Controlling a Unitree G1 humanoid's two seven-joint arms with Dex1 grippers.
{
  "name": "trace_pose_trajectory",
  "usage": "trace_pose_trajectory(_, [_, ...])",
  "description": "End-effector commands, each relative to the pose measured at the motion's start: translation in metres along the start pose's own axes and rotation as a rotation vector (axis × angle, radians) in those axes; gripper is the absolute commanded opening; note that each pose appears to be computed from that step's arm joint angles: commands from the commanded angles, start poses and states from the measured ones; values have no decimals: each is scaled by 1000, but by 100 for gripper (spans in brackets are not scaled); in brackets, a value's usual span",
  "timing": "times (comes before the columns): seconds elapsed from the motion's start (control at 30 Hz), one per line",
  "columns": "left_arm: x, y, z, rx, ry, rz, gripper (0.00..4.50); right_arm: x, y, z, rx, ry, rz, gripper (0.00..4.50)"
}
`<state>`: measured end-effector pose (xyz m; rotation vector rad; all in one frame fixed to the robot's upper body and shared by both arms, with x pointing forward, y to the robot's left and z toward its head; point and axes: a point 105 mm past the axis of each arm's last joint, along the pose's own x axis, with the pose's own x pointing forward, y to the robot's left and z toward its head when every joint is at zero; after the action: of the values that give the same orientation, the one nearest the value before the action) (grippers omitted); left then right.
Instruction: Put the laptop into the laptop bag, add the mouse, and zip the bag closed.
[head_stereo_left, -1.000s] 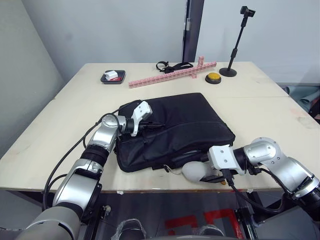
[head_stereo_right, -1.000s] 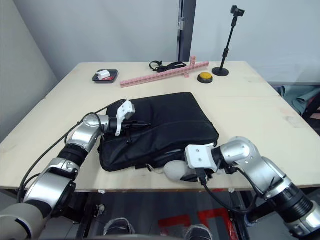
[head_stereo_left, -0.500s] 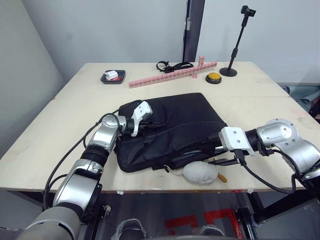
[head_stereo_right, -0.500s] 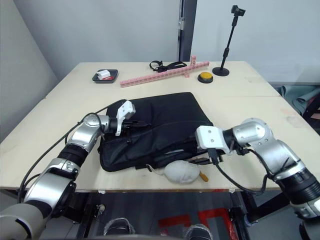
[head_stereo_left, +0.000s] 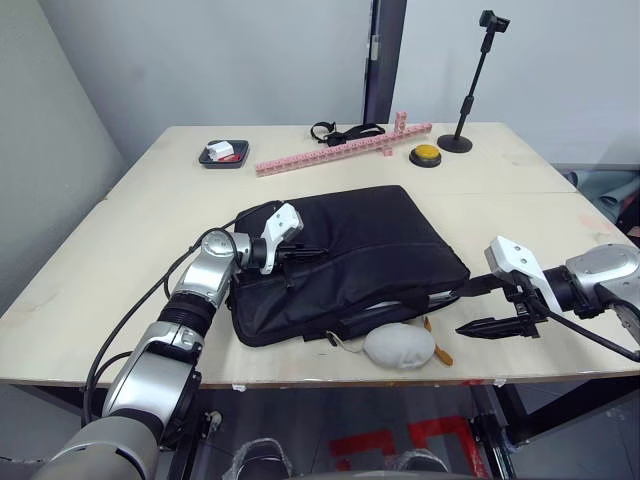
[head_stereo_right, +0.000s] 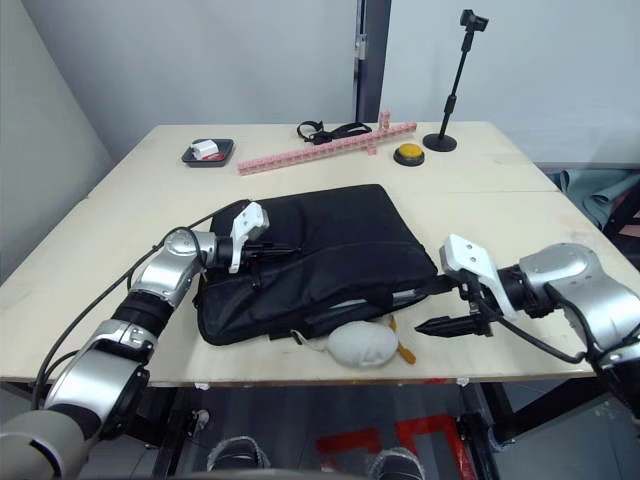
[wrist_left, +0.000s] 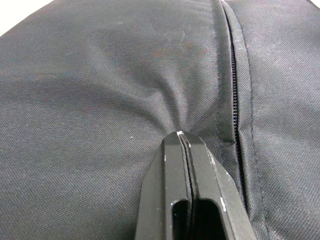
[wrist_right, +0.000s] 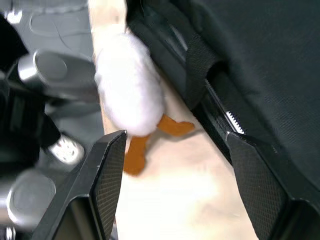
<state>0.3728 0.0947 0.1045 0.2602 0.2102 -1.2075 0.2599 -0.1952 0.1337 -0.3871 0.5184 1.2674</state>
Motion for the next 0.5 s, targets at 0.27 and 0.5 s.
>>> trace_pose_trajectory(0.27, [3, -12, -43, -85, 147, -21, 0, 21, 4, -11, 130, -45, 22, 330])
trace_pose_trajectory(0.5, [2, -14, -47, -88, 156, -21, 0, 31, 0, -6, 172, -119, 5, 330])
